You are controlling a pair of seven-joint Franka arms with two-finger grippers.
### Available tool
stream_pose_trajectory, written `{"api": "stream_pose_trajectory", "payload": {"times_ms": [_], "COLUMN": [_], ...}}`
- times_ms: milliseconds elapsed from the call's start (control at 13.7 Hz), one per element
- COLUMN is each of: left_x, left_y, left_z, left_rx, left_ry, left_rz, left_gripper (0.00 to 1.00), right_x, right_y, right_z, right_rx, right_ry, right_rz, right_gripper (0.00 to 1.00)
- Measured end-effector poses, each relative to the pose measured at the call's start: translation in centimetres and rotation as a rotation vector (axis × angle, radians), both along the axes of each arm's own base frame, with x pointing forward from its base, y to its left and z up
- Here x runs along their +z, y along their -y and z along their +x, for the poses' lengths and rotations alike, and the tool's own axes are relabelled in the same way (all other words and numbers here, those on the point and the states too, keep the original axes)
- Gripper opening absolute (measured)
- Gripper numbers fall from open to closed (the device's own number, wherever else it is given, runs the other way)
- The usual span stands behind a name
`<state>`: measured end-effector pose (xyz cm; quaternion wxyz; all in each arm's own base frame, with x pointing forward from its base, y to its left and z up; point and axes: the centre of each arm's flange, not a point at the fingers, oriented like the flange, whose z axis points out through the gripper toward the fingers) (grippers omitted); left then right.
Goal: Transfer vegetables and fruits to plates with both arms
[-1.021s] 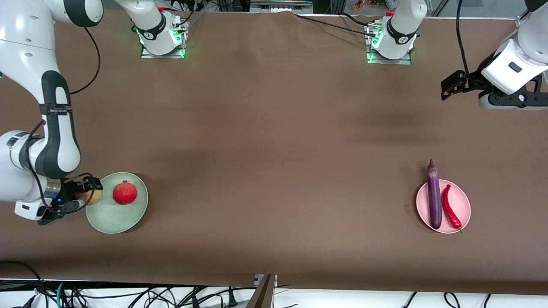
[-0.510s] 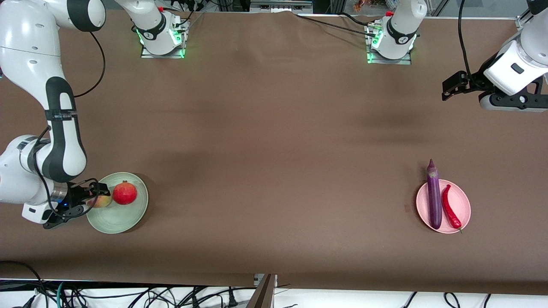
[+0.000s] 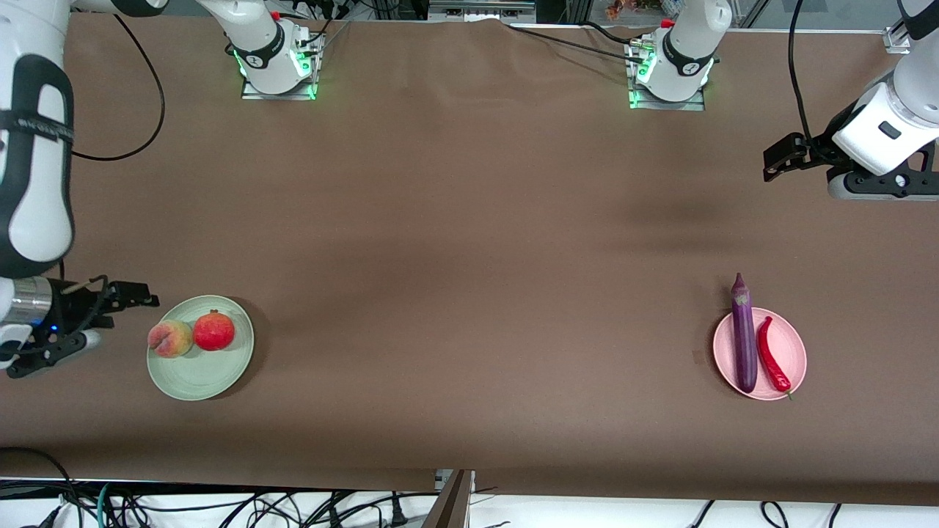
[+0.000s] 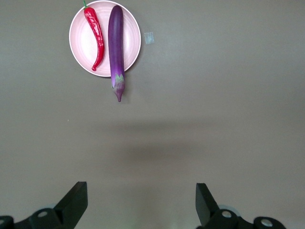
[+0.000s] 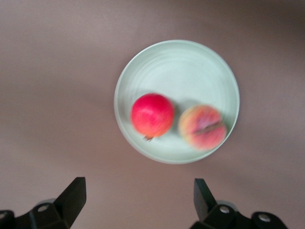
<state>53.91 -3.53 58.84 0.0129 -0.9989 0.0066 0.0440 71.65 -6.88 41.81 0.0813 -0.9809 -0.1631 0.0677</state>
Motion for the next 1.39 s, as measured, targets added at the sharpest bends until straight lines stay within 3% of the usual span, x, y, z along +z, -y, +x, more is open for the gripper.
{"api": "stream_pose_trajectory", "payload": {"times_ms": [292, 510, 656, 948, 1240, 1385], "left_x": [1.4, 1.4, 1.4, 1.4, 1.5, 1.5], "left_y": [0.3, 0.6, 0.6, 0.7, 0.7, 0.7], "left_z": [0.2, 0.2, 0.2, 0.2, 0.2, 0.2], "left_rx": [-0.01, -0.014, -0.015, -0.016, -0.017, -0.017], "left_ry": [0.033, 0.033, 0.034, 0.035, 0.035, 0.036], "left_rz": [-0.003, -0.003, -0.003, -0.003, -0.003, -0.003], "left_gripper": [1.0, 1.0, 1.0, 1.0, 1.0, 1.0], "right_x": [5.2, 9.4, 12.9, 15.0, 15.2, 16.7], "right_y": [-5.0, -6.9, -9.0, -8.5, -8.7, -8.5], "right_z": [-2.1, -4.7, -6.7, -11.7, -13.4, -13.6], "right_rx": [-0.188, -0.268, -0.307, -0.328, -0.32, -0.328], "right_ry": [-0.1, -0.144, -0.133, -0.16, -0.129, -0.078], "right_rz": [-0.049, -0.173, -0.228, -0.243, -0.253, -0.244], "right_gripper": [1.0, 1.0, 1.0, 1.0, 1.0, 1.0]}}
